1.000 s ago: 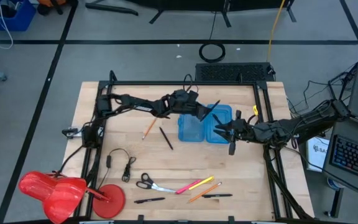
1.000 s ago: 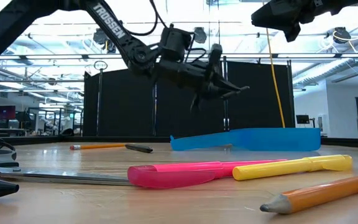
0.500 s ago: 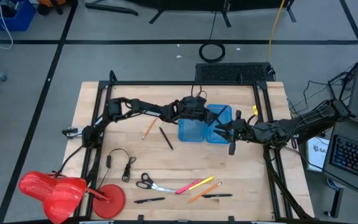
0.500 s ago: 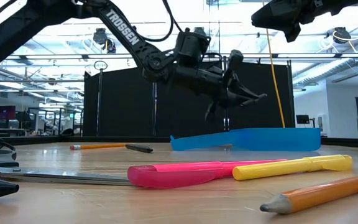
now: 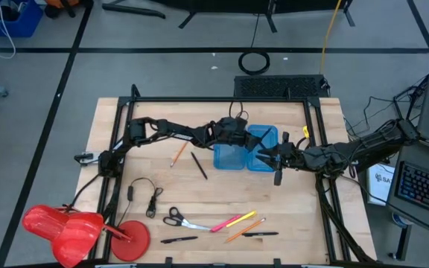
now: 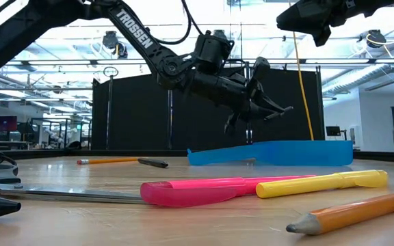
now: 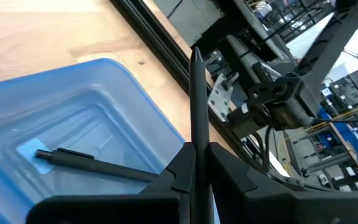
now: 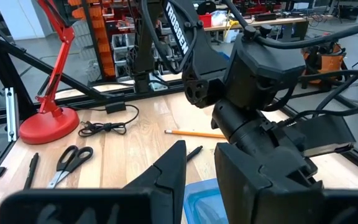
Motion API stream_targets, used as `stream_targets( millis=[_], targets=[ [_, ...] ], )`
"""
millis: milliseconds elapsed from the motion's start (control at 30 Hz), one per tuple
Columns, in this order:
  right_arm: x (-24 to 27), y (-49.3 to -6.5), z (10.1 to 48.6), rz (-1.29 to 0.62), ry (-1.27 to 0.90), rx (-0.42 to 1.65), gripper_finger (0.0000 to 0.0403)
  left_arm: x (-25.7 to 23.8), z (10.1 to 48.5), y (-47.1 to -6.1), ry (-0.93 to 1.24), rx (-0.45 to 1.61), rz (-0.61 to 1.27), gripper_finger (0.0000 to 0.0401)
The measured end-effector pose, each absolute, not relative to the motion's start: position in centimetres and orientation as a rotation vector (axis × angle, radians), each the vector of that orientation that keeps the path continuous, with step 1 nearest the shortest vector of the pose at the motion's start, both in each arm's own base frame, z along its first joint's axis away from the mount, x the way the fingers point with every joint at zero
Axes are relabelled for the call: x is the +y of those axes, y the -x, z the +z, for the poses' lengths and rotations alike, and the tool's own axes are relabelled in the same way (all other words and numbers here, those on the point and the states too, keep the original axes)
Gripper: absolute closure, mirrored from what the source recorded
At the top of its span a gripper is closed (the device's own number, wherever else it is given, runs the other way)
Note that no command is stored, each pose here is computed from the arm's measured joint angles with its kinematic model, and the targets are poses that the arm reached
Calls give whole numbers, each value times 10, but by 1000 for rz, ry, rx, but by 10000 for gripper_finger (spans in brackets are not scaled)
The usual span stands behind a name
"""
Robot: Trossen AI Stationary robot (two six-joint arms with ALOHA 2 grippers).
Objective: Pick & place school supplies into a supply box
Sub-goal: Put the black pen into the blue supply box
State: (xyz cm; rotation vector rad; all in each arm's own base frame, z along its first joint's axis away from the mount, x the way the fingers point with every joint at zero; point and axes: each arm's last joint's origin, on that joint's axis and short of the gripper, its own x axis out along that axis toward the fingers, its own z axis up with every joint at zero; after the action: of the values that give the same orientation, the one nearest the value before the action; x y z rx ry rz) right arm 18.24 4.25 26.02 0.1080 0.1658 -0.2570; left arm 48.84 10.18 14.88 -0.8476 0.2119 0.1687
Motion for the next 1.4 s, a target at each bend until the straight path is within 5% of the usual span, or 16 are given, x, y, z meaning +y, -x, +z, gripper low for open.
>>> stream_targets(
  millis=[900,1400],
  targets=[
    [41,-181,253,-285,-102,169,325,101,148,-488,769,218,171,298],
    [43,-182,252,-227,-108,186,325,86,179,-481,598,326,-160,297]
  ],
)
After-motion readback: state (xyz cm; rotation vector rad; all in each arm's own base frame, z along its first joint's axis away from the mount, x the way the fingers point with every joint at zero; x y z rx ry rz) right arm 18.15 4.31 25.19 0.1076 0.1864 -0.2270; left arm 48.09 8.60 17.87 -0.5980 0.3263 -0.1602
